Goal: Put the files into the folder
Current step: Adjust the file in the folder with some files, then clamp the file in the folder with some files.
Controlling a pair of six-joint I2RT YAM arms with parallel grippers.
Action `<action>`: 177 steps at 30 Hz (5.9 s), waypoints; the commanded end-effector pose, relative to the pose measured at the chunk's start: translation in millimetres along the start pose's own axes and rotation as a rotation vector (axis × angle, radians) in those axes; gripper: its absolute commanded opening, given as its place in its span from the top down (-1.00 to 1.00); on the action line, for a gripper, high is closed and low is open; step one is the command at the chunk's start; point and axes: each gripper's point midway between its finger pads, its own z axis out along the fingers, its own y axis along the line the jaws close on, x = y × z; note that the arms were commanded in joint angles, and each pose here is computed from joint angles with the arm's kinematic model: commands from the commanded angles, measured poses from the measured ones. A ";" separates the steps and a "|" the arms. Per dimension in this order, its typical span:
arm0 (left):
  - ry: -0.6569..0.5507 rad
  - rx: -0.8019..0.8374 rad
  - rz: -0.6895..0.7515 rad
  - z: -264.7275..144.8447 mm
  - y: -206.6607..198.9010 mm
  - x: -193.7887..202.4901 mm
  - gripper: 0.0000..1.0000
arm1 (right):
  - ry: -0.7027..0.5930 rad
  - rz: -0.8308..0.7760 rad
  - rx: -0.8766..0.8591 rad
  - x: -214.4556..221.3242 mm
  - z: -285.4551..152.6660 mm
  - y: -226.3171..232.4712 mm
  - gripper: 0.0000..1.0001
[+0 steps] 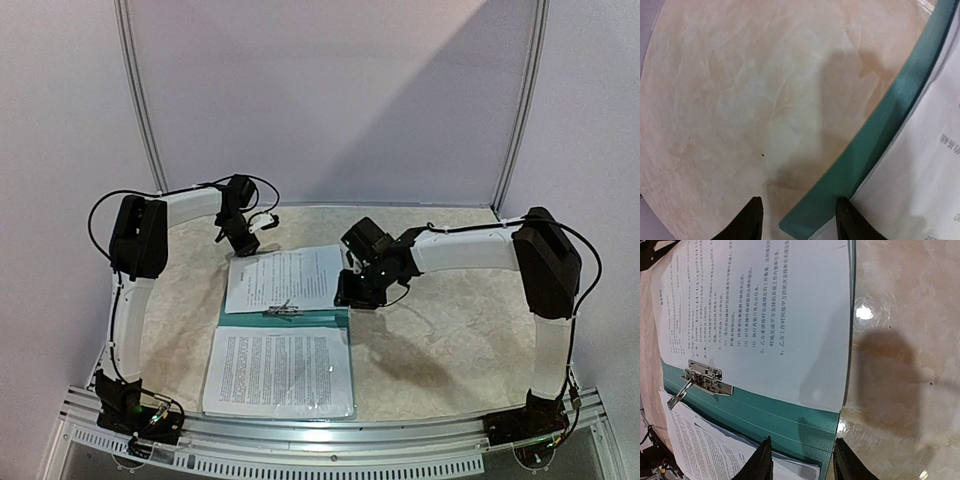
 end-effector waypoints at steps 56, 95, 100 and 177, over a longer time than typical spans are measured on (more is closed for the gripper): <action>-0.016 -0.011 -0.025 -63.6 -1.1 13.8 -0.22 | 0.023 -0.024 0.098 -13.2 28.8 -28.8 0.60; -0.124 0.384 -0.046 -93.6 -153.2 60.4 -0.01 | 0.001 -0.133 -0.211 1.1 29.8 123.7 0.51; -0.112 0.382 -0.038 -92.5 -156.4 62.2 0.01 | 0.006 -0.126 -0.175 4.2 38.4 113.2 0.73; -0.208 0.404 0.643 -73.4 -225.4 32.6 0.59 | 0.011 0.230 -0.163 26.5 112.6 2.7 0.88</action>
